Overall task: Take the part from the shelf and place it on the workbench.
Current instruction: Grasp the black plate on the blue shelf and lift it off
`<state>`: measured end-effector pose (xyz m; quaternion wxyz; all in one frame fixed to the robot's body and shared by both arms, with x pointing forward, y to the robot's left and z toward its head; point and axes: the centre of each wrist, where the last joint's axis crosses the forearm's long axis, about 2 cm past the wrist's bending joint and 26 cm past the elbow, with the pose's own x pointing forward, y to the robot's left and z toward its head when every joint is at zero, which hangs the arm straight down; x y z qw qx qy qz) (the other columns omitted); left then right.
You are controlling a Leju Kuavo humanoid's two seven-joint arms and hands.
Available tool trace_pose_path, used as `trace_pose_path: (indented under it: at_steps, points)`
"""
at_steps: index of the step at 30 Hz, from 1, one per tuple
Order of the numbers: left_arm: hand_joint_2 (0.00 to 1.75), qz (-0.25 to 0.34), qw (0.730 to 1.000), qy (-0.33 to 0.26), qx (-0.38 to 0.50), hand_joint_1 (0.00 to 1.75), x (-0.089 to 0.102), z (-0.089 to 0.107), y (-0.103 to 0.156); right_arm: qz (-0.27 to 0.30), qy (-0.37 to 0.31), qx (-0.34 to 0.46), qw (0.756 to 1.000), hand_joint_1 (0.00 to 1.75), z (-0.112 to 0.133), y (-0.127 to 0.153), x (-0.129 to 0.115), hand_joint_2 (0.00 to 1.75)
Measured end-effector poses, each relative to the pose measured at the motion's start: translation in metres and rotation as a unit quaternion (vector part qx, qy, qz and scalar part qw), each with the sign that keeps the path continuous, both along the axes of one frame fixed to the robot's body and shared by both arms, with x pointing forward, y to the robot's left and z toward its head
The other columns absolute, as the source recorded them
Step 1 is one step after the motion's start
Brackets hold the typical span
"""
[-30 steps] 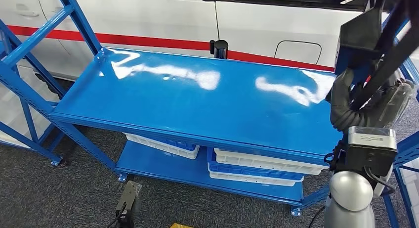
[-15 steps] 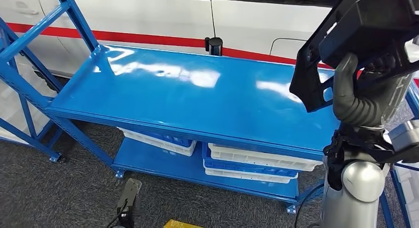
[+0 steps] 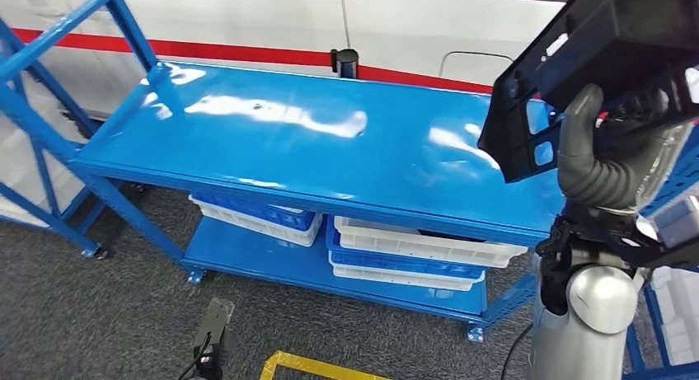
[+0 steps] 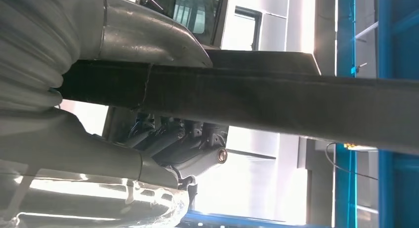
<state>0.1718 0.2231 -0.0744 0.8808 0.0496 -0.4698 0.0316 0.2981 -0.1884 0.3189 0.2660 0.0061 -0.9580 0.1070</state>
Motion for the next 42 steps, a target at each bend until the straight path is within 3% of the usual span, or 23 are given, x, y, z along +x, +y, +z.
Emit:
trace_pose_path:
  at_steps: [26,42]
  points:
    - [0.00,0.034,0.998,-0.018,-0.059,0.00,-0.005,-0.003,0.007,0.012,0.027,0.019,0.999,1.75,0.004,0.008,0.006,1.75]
    - [0.00,0.022,0.995,-0.034,-0.086,0.00,0.006,0.002,0.000,0.003,0.048,0.014,0.999,1.75,-0.009,0.001,0.011,1.75]
